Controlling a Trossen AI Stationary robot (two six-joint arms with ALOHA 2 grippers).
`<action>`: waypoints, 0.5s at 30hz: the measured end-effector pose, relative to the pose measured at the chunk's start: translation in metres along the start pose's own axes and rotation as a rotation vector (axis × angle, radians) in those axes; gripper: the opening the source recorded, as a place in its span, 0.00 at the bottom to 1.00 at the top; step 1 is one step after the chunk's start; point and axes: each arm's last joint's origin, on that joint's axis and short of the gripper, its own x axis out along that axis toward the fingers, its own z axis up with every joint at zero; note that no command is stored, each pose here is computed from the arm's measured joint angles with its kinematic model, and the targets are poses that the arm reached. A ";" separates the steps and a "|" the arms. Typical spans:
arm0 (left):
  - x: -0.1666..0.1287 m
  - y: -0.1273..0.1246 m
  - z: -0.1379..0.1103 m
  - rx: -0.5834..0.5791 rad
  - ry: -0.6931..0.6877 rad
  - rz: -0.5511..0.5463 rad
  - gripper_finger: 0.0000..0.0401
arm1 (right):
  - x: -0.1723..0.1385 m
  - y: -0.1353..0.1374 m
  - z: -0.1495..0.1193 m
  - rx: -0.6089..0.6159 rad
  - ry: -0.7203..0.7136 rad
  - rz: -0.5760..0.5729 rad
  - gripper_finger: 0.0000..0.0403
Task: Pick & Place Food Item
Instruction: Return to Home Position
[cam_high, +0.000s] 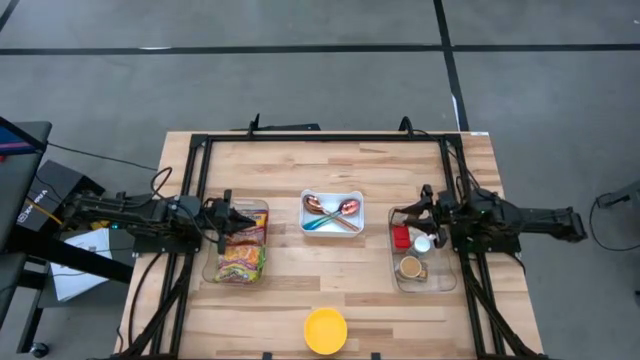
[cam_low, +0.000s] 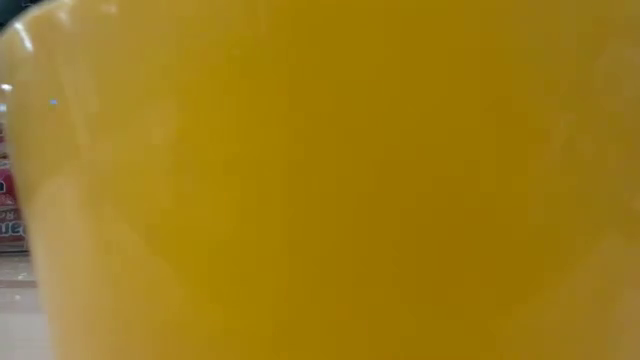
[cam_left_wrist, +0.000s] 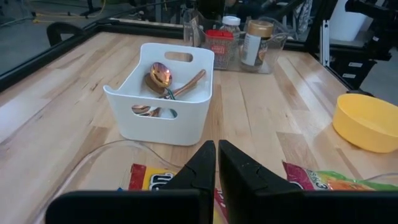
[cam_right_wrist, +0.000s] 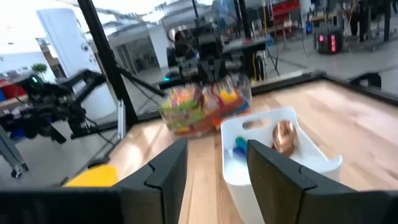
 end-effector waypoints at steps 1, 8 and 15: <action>0.000 0.000 0.000 0.000 0.000 0.000 0.04 | 0.000 0.000 -0.001 0.001 0.009 -0.003 0.39; 0.000 0.000 0.000 0.000 0.000 0.000 0.04 | 0.000 0.000 -0.001 0.001 0.007 -0.002 0.39; 0.000 0.000 0.000 0.000 0.000 -0.001 0.04 | 0.000 0.000 -0.001 0.001 0.009 -0.003 0.39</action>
